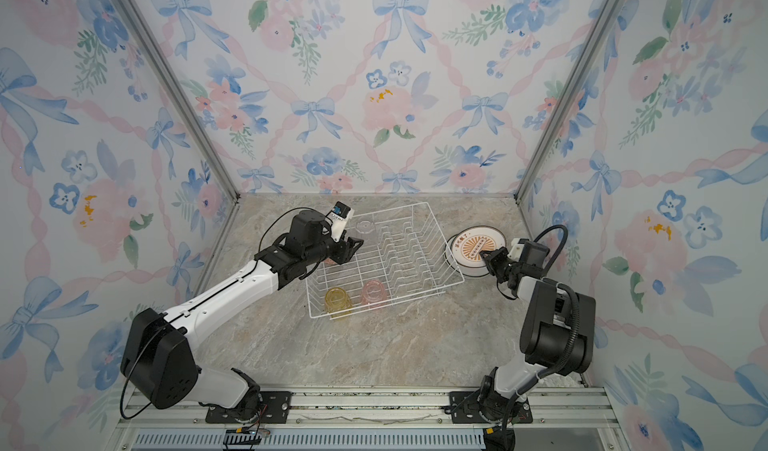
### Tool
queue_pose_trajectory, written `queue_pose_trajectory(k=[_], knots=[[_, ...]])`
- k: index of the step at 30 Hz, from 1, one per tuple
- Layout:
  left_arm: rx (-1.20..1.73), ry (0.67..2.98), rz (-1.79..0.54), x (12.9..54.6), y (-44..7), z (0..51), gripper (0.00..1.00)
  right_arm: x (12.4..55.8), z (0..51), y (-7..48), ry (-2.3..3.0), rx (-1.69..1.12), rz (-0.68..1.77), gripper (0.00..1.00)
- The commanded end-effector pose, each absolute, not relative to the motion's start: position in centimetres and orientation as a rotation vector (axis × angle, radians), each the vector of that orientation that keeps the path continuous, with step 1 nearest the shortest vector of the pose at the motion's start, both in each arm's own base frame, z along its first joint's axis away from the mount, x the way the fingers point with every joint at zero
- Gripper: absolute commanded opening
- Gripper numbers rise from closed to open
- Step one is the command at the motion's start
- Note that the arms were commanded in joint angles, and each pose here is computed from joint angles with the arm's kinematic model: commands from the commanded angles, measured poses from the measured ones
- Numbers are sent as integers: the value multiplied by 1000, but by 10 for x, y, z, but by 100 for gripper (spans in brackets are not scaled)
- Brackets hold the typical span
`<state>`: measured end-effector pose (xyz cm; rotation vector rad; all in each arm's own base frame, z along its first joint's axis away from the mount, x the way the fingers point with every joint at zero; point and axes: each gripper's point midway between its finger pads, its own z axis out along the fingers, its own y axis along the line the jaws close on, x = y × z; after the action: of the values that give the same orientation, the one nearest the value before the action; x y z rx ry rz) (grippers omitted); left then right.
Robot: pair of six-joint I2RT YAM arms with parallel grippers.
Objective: Unload the mixed dishes from the dish rack
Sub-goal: 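Lower the plate onto the stack with the right gripper while the left withdraws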
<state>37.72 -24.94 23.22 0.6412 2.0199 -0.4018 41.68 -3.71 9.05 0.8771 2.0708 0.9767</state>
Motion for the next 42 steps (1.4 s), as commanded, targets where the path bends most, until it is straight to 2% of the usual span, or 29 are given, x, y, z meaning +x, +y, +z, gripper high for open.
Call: queue_pose_trajectory(k=[1,7,9,11,14,28,42], knots=[[652,2005,-389,372,-246,238,59,430,95,-29,2043,823,1029,0],[652,2005,-385,371,-245,238,59,431,81,-26,2054,847,1061,1],[654,2007,-388,370,-245,238,60,429,78,-24,2066,853,1067,5],[657,2007,-391,370,-246,238,59,426,75,-24,2090,853,1055,17],[659,2007,-393,370,-246,237,59,420,74,-23,2136,845,1023,24],[672,2010,-393,367,-246,234,59,390,69,-33,2445,722,721,52],[685,2012,-395,366,-246,231,59,370,76,-48,2609,610,397,61]])
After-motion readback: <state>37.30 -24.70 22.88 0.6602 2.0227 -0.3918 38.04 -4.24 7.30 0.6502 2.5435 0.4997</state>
